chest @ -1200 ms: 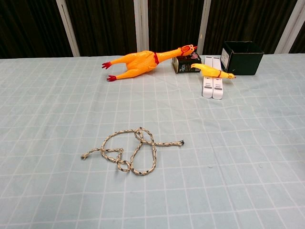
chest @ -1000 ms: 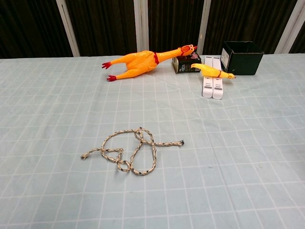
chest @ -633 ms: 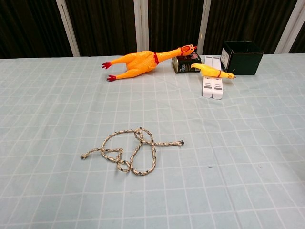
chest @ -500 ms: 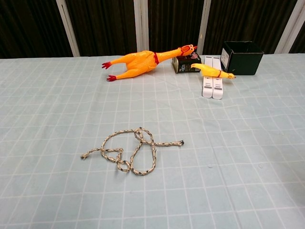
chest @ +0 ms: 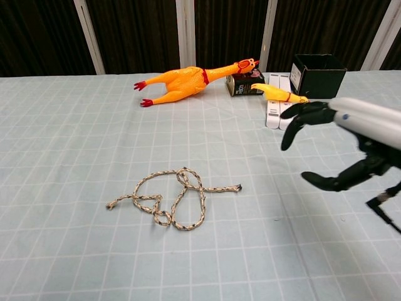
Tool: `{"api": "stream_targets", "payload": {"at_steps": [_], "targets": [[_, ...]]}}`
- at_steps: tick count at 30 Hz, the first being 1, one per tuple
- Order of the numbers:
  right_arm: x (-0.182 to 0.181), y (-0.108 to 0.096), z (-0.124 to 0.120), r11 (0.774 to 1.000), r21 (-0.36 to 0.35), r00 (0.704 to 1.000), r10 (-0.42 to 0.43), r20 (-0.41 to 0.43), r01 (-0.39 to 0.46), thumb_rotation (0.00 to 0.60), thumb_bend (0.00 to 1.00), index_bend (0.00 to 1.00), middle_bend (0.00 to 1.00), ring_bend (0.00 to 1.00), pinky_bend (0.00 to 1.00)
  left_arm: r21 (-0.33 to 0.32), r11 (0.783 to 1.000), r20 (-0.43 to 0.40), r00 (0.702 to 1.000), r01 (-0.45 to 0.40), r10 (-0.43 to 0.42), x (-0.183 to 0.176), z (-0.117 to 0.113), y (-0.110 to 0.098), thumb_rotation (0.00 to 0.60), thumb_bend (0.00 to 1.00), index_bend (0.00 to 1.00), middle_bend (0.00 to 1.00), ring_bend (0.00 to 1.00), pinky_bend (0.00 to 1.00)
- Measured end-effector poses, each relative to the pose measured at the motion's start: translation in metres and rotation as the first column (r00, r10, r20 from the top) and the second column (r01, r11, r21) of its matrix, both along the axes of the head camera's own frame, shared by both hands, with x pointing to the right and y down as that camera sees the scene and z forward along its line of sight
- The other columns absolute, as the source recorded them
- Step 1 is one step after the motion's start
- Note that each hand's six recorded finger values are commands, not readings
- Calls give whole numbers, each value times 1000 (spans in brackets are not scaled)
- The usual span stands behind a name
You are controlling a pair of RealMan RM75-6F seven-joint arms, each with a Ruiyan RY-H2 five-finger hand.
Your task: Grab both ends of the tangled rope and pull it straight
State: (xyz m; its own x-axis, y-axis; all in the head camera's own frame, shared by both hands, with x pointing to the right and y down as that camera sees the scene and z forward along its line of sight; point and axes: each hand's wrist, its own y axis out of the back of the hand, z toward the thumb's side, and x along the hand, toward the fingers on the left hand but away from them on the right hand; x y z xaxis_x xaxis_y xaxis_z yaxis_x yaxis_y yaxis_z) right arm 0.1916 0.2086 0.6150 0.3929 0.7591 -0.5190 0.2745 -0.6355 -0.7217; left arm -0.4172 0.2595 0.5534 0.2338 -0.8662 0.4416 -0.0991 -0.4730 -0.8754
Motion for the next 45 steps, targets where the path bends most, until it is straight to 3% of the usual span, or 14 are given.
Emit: {"api": "stream_targets", "payload": {"at_steps": [7,13,23,45], "targets": [[-45,-1,45,999,-28,998,-17,-53,16,600,386,434,154,0,0,1,1000,-7,1000,3,-3,0,0,-2,600,112,76,0,0,0],[-61,-11,66,999,-26,996,20,-81,-22,600,386,457,164,0,0,10,1000,-25,1000,-1,1,1,-3,-3,600,112,77,0,0,0],[-66,-18,84,996,-38,991,76,-110,-81,600,386,474,166,0,0,0,1000,-31,999,4,-4,1,1,-4,600,112,79,0,0,0],[-83,-11,104,994,-41,988,96,-118,-102,600,386,523,194,0,0,-29,1000,-39,999,0,-1,4,8,-5,600,113,80,0,0,0]]}}
